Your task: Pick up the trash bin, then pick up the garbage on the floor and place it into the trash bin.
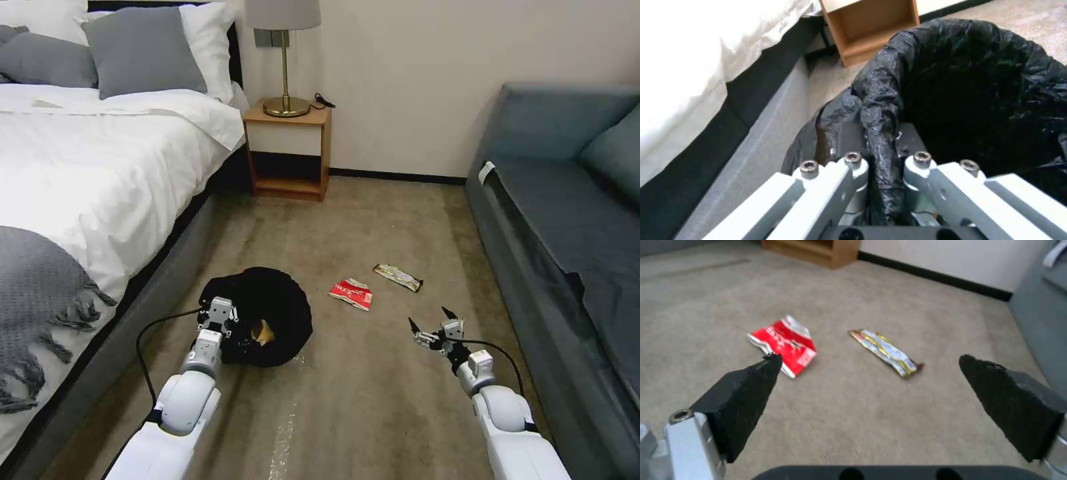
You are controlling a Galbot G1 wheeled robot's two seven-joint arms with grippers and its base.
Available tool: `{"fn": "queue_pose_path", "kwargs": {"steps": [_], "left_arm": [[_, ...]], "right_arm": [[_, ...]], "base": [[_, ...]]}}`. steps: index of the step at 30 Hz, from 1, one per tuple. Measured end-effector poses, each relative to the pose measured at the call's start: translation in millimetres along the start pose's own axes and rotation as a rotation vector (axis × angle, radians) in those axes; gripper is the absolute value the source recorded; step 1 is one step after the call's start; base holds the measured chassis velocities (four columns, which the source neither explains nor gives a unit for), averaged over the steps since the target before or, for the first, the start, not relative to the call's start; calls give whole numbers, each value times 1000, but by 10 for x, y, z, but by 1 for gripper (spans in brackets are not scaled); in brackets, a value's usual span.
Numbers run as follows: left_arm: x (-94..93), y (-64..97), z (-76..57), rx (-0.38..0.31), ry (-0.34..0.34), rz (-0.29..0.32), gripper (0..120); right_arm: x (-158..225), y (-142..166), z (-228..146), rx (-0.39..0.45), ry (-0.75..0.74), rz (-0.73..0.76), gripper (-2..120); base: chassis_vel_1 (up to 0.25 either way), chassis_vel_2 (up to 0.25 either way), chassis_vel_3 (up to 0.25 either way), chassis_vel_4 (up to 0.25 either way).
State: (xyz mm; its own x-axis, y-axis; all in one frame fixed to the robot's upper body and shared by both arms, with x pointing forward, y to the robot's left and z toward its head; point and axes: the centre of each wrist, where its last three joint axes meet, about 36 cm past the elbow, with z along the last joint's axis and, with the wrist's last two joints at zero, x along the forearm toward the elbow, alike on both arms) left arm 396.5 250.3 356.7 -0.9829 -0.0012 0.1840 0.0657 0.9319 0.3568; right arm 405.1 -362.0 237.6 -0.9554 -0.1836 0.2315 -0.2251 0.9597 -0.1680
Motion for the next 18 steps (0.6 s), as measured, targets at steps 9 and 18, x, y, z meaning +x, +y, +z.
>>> {"fn": "queue_pose_path", "kwargs": {"steps": [9,18], "left_arm": [[11,-9,8,-4,-2,6,4],[14,-57,11,1,-1,14,4]], "right_arm": [[73,-71,84,-10,16,19,100],[131,-99,133,-10,13,15,100]], "base": [[0,0,0,0],[-24,19,30,-22]]}}
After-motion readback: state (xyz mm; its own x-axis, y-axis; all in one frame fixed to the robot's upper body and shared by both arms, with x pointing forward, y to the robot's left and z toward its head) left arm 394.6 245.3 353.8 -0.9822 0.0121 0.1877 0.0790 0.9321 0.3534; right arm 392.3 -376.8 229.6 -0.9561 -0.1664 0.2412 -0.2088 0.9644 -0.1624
